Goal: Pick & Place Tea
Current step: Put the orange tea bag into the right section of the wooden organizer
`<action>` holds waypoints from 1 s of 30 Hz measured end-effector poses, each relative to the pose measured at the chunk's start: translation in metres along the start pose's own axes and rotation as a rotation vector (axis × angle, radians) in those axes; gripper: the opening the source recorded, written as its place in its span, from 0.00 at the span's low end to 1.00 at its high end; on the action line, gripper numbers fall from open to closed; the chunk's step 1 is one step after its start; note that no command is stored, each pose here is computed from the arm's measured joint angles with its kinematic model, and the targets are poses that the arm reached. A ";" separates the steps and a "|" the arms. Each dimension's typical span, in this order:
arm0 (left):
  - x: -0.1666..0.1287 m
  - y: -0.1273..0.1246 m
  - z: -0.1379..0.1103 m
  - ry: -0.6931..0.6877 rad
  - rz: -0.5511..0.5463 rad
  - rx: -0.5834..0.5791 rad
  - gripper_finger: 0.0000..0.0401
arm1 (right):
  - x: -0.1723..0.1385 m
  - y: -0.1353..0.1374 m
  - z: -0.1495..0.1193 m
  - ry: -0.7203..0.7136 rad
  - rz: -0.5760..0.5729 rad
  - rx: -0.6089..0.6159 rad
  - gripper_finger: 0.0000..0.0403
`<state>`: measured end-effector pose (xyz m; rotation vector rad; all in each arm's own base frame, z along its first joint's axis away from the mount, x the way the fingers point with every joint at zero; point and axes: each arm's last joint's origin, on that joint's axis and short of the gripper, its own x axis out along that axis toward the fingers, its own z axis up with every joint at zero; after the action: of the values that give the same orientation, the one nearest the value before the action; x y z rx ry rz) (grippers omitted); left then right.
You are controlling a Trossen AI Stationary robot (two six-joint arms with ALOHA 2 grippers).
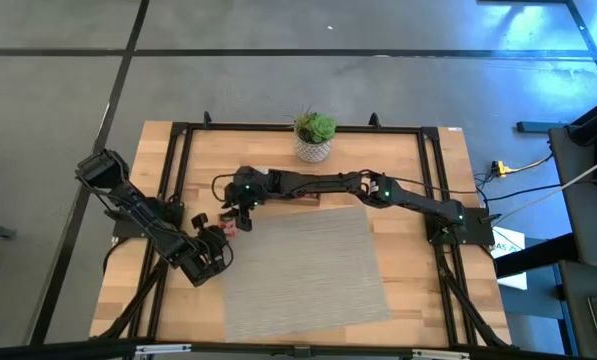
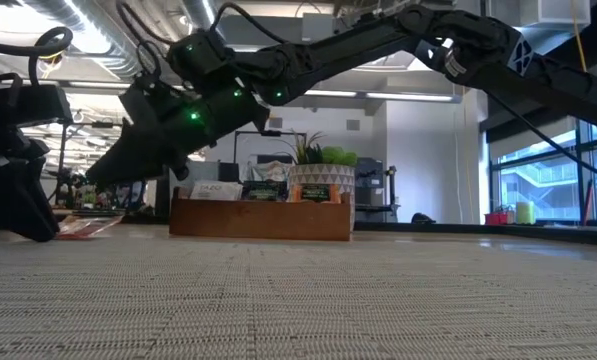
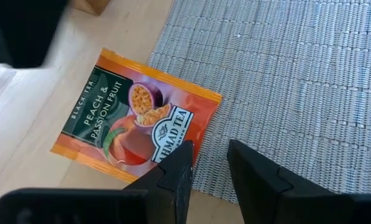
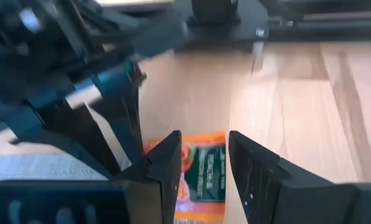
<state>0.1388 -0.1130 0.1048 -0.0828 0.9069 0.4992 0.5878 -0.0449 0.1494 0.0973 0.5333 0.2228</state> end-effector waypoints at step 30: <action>-0.016 -0.017 -0.014 -0.014 -0.167 0.102 0.25 | 0.013 0.062 -0.012 0.147 0.086 -0.032 0.34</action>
<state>0.1279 -0.1376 0.1058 -0.0619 0.9018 0.2980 0.5809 0.0187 0.1426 0.0735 0.6726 0.3241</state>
